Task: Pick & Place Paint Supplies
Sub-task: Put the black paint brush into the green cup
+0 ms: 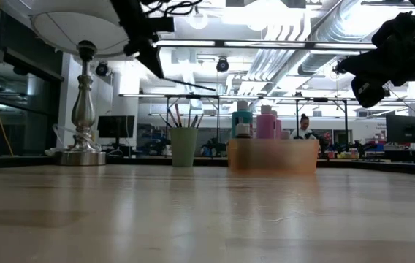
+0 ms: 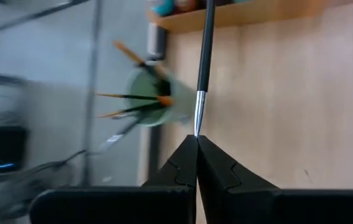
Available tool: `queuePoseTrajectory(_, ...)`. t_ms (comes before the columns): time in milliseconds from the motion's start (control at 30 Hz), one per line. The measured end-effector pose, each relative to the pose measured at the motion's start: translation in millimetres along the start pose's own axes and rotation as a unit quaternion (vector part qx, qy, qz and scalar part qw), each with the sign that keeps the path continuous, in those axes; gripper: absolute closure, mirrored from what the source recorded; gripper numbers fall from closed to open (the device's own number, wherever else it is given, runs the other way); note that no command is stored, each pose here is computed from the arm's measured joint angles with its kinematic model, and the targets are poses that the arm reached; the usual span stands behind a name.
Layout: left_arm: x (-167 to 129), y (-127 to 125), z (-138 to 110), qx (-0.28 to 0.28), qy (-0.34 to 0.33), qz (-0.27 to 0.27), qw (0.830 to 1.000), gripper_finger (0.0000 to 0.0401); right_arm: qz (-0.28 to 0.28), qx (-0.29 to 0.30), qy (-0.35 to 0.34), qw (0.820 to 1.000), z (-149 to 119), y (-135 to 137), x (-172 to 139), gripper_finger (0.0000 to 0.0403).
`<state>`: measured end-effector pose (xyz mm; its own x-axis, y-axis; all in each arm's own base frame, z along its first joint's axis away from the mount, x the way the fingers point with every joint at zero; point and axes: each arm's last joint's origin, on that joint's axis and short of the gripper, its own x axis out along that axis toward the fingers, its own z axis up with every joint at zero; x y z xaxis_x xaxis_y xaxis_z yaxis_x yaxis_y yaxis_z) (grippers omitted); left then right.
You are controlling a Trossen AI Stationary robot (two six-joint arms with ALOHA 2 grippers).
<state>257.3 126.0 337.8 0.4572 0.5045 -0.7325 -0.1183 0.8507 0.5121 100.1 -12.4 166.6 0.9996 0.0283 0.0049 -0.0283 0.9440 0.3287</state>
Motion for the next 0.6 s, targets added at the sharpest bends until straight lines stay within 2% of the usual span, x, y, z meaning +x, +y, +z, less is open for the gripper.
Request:
queuePoseTrajectory(133, -1, 9, 7, 0.030, 0.037, 0.074, 0.996, 0.0401, 0.000, 0.000, 0.000, 1.000, 0, 0, 0, 0.0401)
queuePoseTrajectory(267, 9, 12, 8, 0.088, 0.103, 0.135, 0.981, 0.0401, 0.000, 0.000, 0.000, 1.000, 0, 0, 0, 0.0401)
queuePoseTrajectory(600, 43, 13, 10, 0.215, 0.208, 0.177, 0.938, 0.0401, 0.000, 0.000, 0.000, 1.000, 0, 0, 0, 0.0401)
